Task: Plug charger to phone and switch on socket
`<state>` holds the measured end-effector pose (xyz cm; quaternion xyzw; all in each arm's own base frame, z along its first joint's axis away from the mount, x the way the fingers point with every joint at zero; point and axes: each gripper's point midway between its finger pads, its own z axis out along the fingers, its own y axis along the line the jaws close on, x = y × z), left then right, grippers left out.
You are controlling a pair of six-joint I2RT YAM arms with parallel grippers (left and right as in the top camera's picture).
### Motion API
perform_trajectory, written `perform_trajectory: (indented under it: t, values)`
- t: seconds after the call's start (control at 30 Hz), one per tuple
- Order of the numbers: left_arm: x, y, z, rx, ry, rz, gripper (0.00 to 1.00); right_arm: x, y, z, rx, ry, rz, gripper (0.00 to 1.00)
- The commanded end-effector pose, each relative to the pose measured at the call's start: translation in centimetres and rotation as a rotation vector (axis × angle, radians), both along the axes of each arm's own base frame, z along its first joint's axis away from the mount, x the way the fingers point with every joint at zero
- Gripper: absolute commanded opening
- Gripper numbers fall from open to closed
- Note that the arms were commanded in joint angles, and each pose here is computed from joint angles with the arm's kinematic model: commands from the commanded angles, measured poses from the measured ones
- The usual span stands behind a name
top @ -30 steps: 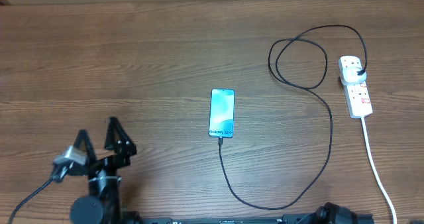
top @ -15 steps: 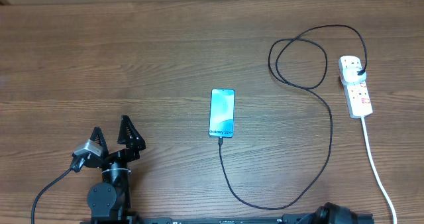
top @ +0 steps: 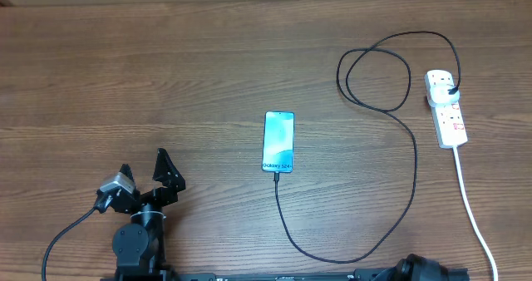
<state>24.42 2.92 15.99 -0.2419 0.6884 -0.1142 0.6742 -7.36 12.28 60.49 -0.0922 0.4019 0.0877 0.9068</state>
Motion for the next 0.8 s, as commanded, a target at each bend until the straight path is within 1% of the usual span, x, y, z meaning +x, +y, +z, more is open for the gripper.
perform_trajectory:
  t: [0.0, 0.2, 0.23, 0.33, 0.43, 0.47, 0.77]
  values:
    - [0.0, 0.1, -0.1, 0.023, 0.002, 0.004, 1.0, -1.3, 0.3, -0.5, -0.008, -0.028, -0.001, 0.04]
    - [0.0, -0.3, -0.1, 0.035, 0.005, -0.022, 1.0, -3.0, 0.9, -1.0, -0.024, -0.063, -0.004, 0.04]
    - [0.1, -0.4, -0.1, 0.068, 0.01, -0.029, 1.0, -3.1, 1.0, -1.1, -0.026, -0.066, -0.004, 0.04]
    - [0.1, -1.0, -0.2, 0.221, 0.035, -0.073, 1.0, -3.5, 1.0, -1.2, -0.033, -0.075, -0.001, 0.04]
    - [0.2, -2.2, -0.4, 0.393, 0.053, -0.157, 1.0, -4.0, 1.1, -1.3, -0.035, -0.082, 0.006, 0.04]
    - [0.2, -2.6, -0.4, 0.428, 0.053, -0.186, 1.0, -4.1, 1.1, -1.4, -0.036, -0.085, 0.006, 0.04]
    - [0.2, -2.7, -0.5, 0.436, 0.054, -0.188, 1.0, -4.6, 1.3, -1.4, -0.044, -0.103, 0.006, 0.04]
